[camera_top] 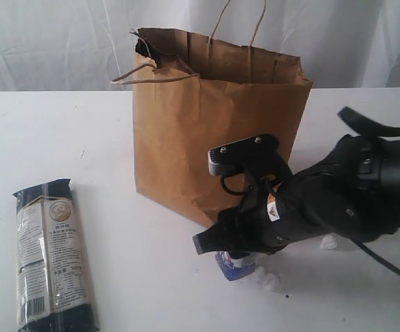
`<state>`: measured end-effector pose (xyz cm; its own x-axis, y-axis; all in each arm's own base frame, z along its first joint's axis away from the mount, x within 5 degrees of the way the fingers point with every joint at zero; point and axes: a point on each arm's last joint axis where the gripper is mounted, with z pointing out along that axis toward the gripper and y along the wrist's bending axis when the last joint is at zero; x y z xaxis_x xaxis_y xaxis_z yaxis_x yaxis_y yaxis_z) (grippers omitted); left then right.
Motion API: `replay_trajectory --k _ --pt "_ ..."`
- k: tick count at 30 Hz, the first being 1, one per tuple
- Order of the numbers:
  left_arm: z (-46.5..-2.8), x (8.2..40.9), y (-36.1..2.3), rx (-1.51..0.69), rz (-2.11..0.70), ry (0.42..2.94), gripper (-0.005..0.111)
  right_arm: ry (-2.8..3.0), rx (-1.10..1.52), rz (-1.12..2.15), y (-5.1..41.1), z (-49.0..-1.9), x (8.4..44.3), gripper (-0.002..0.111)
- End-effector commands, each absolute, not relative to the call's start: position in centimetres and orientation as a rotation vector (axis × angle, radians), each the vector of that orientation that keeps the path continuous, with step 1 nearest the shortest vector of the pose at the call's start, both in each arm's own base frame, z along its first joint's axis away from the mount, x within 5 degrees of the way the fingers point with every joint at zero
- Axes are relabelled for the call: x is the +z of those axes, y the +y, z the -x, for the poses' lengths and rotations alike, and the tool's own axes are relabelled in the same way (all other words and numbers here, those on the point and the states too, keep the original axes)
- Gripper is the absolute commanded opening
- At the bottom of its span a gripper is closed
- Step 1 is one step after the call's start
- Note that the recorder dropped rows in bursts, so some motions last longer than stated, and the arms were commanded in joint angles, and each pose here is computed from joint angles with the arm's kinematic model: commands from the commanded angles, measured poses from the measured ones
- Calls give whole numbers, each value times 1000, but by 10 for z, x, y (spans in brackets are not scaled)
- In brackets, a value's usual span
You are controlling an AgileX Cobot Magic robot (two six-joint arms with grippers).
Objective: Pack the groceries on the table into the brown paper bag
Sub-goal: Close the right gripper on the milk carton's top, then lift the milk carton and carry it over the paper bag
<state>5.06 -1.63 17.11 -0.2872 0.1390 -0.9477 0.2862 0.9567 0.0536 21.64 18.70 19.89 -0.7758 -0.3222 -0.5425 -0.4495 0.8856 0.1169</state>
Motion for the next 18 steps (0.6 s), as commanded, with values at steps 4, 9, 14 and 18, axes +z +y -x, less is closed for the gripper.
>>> replay_trajectory --k 4,9,14,18 --pt "-50 170 -16 -150 -308 1868 0 2344 442 588 168 -173 262 0" --pt "-50 170 -16 -150 -308 1868 0 2179 510 575 140 -142 310 0" --pt "-50 170 -16 -150 -308 1868 0 1972 396 589 111 -129 359 0" --pt "-50 170 -16 -150 -308 1868 0 1843 247 588 105 -137 397 0"
